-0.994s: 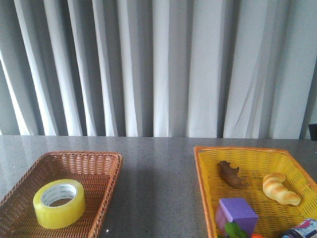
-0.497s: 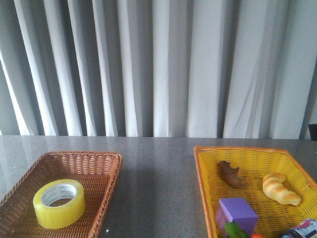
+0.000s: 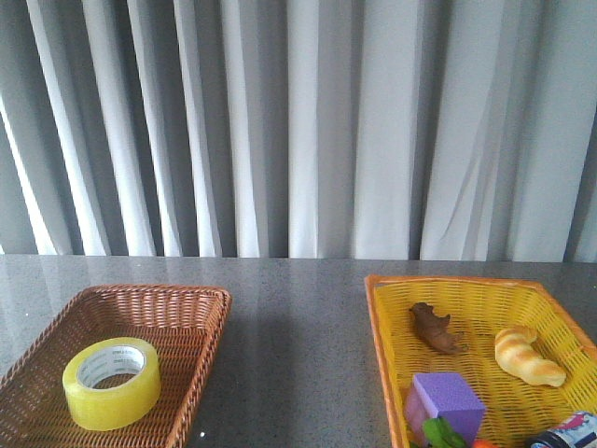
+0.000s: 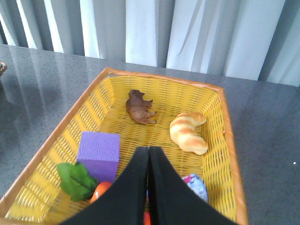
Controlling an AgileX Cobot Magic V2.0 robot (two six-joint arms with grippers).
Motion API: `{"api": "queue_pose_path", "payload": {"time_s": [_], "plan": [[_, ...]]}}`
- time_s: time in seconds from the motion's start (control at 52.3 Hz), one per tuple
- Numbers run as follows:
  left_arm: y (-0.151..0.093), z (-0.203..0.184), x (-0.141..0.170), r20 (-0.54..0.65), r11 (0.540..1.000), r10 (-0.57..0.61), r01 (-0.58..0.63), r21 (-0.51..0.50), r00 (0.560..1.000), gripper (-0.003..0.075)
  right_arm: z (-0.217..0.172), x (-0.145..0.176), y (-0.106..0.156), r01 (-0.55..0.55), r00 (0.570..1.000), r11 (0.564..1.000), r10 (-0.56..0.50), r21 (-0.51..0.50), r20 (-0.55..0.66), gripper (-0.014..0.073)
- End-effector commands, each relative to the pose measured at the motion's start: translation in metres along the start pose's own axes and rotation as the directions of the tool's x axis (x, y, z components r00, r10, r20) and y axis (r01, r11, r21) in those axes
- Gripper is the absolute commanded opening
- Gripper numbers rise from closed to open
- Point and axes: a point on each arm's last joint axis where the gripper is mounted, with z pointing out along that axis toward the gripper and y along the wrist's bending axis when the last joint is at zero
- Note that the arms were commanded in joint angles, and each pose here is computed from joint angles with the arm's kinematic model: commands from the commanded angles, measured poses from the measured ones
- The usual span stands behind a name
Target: Transfer tape with both arms
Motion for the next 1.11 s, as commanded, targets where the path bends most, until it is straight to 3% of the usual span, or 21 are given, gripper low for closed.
{"api": "queue_pose_path", "payload": {"time_s": [0.0, 0.21, 0.421, 0.65, 0.937, 1.09], "plan": [[-0.001, -0.003, -0.015, 0.106, 1.000, -0.020, 0.020, 0.009, 0.994, -0.0006, -0.011, 0.023, 0.002, -0.021, 0.991, 1.000, 0.022, -0.006, 0.132, -0.0008], [-0.001, -0.003, -0.015, 0.106, 1.000, -0.020, 0.020, 0.009, 0.994, -0.0006, -0.018, 0.105, 0.005, -0.060, 0.970, 0.998, 0.061, -0.011, 0.235, -0.0008], [-0.001, -0.003, -0.015, 0.106, 1.000, -0.020, 0.020, 0.009, 0.994, -0.0006, -0.016, 0.155, 0.006, -0.131, 0.955, 0.991, 0.132, -0.023, 0.265, -0.0008], [-0.001, -0.003, -0.015, 0.105, 1.000, -0.020, 0.020, 0.009, 0.994, -0.0006, -0.025, 0.162, 0.007, -0.078, 0.954, 0.997, 0.080, -0.018, 0.288, -0.0008], [-0.001, -0.003, -0.015, 0.105, 1.000, -0.020, 0.020, 0.009, 0.994, -0.0006, -0.026, 0.162, 0.000, -0.123, 0.952, 0.987, 0.089, 0.102, 0.294, -0.0008], [-0.001, -0.003, -0.015, 0.105, 1.000, -0.020, 0.020, 0.009, 0.994, -0.0006, -0.026, 0.162, -0.001, -0.065, 0.958, 0.989, 0.024, 0.133, 0.287, -0.0008]]}}
